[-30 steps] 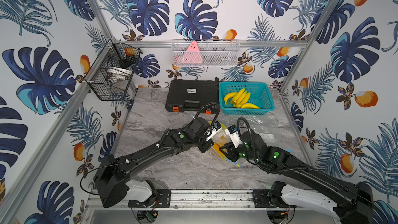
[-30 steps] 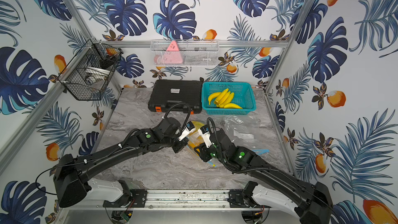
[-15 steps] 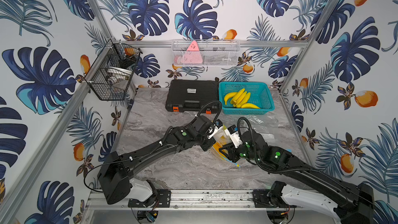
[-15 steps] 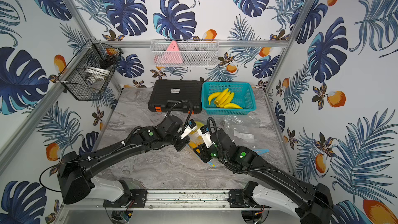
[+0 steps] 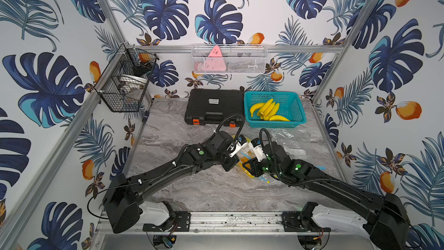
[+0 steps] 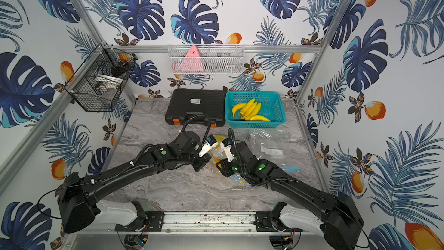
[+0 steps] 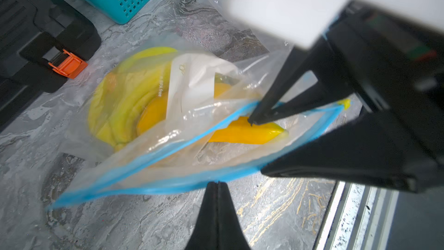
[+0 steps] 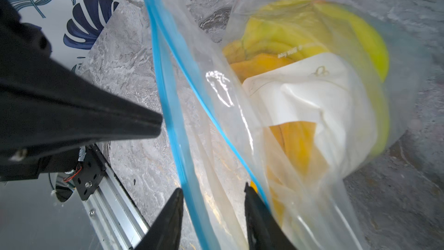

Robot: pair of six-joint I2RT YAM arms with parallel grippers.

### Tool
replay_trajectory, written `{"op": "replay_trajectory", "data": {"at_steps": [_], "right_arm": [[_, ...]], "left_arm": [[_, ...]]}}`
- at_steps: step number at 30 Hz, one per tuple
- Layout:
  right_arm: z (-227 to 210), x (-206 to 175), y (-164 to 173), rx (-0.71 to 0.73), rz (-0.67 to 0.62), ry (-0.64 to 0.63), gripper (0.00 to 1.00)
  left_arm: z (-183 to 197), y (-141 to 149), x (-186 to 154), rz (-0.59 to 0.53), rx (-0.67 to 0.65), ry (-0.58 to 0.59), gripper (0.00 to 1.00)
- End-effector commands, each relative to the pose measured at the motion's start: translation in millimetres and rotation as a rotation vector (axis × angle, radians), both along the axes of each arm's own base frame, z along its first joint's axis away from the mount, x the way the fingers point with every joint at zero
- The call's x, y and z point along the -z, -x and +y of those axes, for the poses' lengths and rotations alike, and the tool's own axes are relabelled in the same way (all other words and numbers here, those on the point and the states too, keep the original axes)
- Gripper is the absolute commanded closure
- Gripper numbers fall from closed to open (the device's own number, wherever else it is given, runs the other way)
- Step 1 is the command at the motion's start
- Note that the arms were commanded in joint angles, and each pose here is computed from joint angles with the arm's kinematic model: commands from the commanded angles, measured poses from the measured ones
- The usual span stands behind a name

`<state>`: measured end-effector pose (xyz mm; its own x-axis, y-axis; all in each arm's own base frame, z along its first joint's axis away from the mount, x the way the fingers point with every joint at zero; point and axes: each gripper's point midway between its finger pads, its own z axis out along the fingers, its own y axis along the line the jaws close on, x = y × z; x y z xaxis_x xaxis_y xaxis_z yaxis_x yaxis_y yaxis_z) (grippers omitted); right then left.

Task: Open the zip-top bag and take out the banana
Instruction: Pick up the banana from the zipper food storage bag.

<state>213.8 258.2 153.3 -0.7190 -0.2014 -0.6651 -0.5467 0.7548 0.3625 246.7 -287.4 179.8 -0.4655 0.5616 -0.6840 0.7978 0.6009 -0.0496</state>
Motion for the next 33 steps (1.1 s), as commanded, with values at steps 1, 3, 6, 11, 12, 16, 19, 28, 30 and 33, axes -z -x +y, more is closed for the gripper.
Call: {"op": "replay_trajectory", "data": {"at_steps": [1,3,6,11,12,16,19,28,30,33], "right_arm": [[-1.6,-1.2,-4.6,0.025,-0.006,-0.009,0.54],[-5.2,1.8,-4.2,0.037,0.005,0.008,0.54],[-7.8,-0.3,0.9,0.033,0.007,-0.005,0.53],[-9.2,-5.4,5.6,0.029,0.000,-0.043,0.52],[-8.4,-4.2,6.9,0.023,0.005,-0.046,0.52],[-4.5,2.3,10.6,0.006,0.028,-0.062,0.53],[-4.4,3.5,10.1,0.006,0.027,-0.062,0.55],[-8.6,3.8,9.2,0.014,0.024,-0.063,0.55],[-8.4,3.9,8.6,0.013,0.027,-0.070,0.55],[-7.4,3.7,9.7,0.002,0.033,-0.067,0.55]], "left_arm": [[-4.7,2.7,-2.9,0.011,0.005,0.046,1.00],[-5.6,4.8,0.6,0.026,0.004,0.055,1.00],[-4.7,4.3,0.0,0.010,-0.002,0.062,1.00],[-0.3,-4.9,-30.1,-0.086,-0.001,0.046,1.00],[1.0,-8.2,-38.7,-0.116,-0.002,0.041,1.00],[-4.4,-12.2,-56.2,-0.176,0.060,0.016,1.00],[-9.1,-11.7,-40.9,-0.165,0.134,-0.047,1.00],[-13.4,-0.6,-30.3,-0.218,0.287,-0.078,0.80],[-14.0,-1.7,-32.4,-0.229,0.290,-0.077,0.76],[-13.6,-4.5,-25.7,-0.221,0.290,-0.104,0.76]]}}
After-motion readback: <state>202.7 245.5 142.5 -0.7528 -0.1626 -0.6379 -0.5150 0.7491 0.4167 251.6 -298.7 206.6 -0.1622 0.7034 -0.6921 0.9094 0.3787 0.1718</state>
